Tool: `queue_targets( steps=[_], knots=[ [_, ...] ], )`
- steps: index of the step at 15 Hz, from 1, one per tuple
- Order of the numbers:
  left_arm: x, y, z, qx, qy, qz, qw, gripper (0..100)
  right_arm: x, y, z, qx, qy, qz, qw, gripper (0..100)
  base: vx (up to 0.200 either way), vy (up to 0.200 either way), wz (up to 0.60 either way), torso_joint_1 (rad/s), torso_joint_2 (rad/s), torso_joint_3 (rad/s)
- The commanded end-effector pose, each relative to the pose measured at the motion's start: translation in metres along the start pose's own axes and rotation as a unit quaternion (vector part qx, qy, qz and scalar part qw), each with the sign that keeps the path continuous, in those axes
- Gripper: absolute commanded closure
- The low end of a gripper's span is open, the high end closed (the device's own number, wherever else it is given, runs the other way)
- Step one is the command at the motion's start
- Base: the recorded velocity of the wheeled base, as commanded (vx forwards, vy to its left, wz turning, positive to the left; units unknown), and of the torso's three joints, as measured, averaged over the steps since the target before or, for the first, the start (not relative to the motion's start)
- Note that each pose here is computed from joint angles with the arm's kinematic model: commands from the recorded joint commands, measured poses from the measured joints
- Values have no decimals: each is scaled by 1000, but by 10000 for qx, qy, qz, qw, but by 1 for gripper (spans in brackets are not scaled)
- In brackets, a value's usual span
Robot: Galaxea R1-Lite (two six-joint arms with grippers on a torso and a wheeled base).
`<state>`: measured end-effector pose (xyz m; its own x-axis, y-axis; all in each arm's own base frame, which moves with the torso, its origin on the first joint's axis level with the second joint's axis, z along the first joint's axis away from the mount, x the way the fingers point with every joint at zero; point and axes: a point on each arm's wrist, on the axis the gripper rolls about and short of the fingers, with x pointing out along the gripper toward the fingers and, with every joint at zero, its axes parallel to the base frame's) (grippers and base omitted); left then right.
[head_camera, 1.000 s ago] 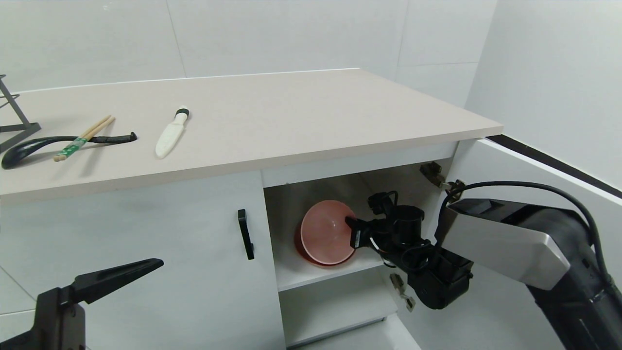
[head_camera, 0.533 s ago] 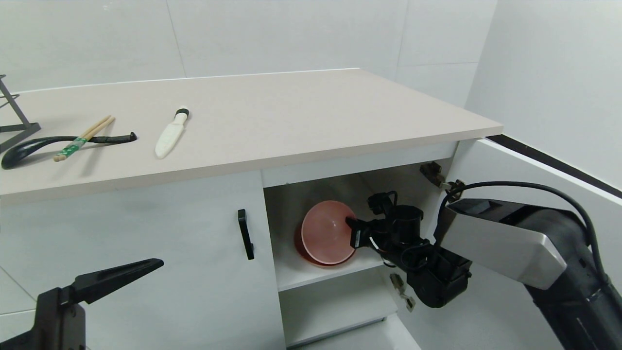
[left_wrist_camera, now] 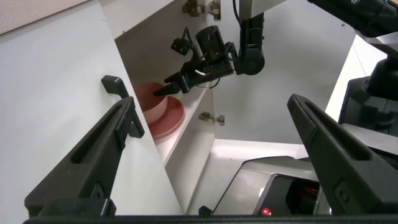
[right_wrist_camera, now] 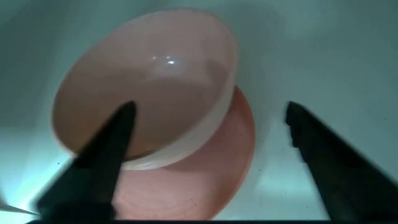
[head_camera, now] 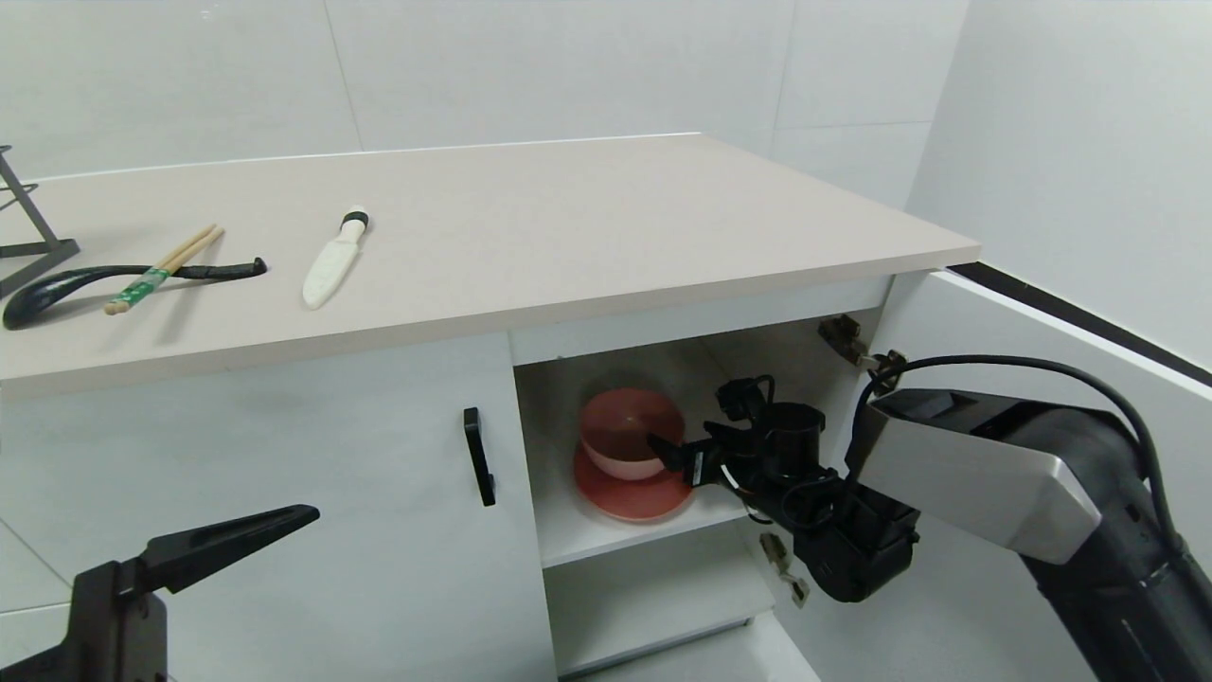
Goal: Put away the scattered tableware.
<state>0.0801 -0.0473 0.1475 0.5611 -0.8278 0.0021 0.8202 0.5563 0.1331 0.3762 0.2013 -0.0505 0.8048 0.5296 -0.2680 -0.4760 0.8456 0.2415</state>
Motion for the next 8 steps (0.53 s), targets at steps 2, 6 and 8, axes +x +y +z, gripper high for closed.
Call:
queue_targets(
  steps=[2, 6, 8],
  knots=[
    [0, 0, -1, -12, 17, -5, 10000, 0, -5, 11, 0, -76, -79, 146, 9998, 0, 0, 0, 0, 0, 0, 0],
    [1, 0, -1, -16, 23, -6, 10000, 0, -45, 42, 19, -339, -360, 495, 9976, 0, 0, 0, 0, 0, 0, 0],
    [1, 0, -1, -25, 36, -7, 10000, 0, -74, 46, 27, -586, -345, 464, 9966, 0, 0, 0, 0, 0, 0, 0]
  ],
)
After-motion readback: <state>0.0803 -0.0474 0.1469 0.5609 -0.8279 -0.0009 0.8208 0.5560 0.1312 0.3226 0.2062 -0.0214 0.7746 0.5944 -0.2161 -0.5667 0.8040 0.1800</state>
